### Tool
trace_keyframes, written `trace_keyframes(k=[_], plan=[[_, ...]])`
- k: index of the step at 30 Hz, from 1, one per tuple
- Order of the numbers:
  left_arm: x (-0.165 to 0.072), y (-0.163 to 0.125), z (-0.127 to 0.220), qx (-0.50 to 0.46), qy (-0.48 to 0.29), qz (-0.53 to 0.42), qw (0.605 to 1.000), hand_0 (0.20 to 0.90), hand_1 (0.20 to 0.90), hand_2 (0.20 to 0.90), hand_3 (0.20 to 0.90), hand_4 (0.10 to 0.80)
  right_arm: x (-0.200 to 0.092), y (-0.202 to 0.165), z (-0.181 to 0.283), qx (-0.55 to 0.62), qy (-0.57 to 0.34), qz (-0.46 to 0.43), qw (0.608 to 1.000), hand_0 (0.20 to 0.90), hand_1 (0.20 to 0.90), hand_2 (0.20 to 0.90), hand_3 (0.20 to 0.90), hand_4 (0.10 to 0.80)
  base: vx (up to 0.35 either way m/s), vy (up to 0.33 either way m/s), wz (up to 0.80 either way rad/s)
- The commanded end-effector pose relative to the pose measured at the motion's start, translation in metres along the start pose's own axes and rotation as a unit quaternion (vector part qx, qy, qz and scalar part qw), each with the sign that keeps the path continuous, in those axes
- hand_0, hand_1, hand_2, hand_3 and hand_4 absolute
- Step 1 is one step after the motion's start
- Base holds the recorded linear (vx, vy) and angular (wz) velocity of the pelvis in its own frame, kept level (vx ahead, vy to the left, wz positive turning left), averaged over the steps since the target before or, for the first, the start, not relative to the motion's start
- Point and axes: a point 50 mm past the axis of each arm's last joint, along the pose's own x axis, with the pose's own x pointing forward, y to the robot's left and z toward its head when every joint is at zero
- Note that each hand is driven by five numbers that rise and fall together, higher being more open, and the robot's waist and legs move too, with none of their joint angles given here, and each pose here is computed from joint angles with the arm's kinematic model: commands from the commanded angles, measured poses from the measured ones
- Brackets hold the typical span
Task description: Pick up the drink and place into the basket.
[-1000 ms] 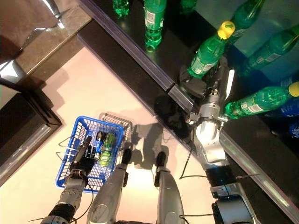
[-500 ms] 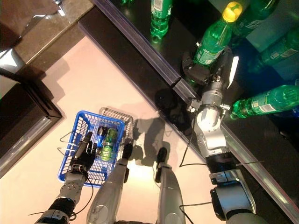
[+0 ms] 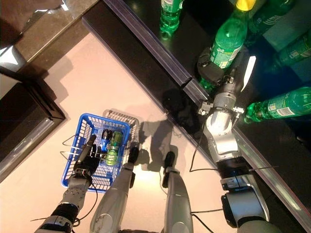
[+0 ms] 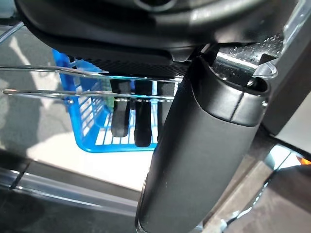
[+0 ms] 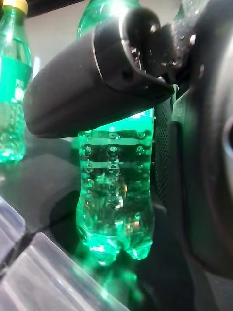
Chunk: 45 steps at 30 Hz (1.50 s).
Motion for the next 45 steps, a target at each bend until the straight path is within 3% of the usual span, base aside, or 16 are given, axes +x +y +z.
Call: trace_keyframes(k=[1,11,16,23,30,35,45], plan=[[-0.003,-0.045,0.058,0.007,-0.119,-0.146,0.982,0.300,0.300,0.300,0.200,0.100,0.015,-0.010,0.084,0.039,-0.229,-0.035,0.972,0.300,0.300,0.300,0.200,0.100,-0.004,0.033,0.00],[-0.012,-0.028,0.056,0.003,-0.129,-0.132,0.983,0.300,0.300,0.300,0.200,0.100,-0.025,-0.015,0.107,0.034,-0.334,-0.001,0.942,0.300,0.300,0.300,0.200,0.100,0.003,0.035,-0.03],[-0.016,-0.017,0.060,0.011,-0.130,-0.118,0.984,0.300,0.300,0.300,0.200,0.100,-0.041,-0.018,0.104,0.041,-0.316,0.060,0.946,0.300,0.300,0.300,0.200,0.100,0.056,-0.008,-0.10],[-0.028,0.000,0.057,0.045,-0.121,-0.093,0.987,0.300,0.300,0.300,0.200,0.100,-0.079,-0.025,0.068,0.003,-0.226,0.174,0.958,0.300,0.300,0.300,0.200,0.100,0.072,-0.055,-0.09],[-0.032,0.003,0.049,0.120,-0.101,-0.081,0.984,0.300,0.300,0.300,0.200,0.100,-0.115,-0.021,0.021,-0.001,-0.073,0.277,0.958,0.300,0.300,0.300,0.200,0.100,0.039,-0.037,-0.01],[-0.033,-0.004,0.039,0.175,-0.080,-0.115,0.974,0.300,0.300,0.300,0.200,0.100,-0.150,-0.013,-0.020,0.013,0.063,0.340,0.938,0.300,0.300,0.300,0.200,0.100,-0.020,-0.003,0.03],[-0.034,-0.012,0.031,0.194,-0.055,-0.174,0.964,0.300,0.300,0.300,0.200,0.100,-0.203,-0.009,-0.069,-0.030,0.220,0.429,0.876,0.300,0.300,0.300,0.200,0.100,-0.026,0.020,0.10]])
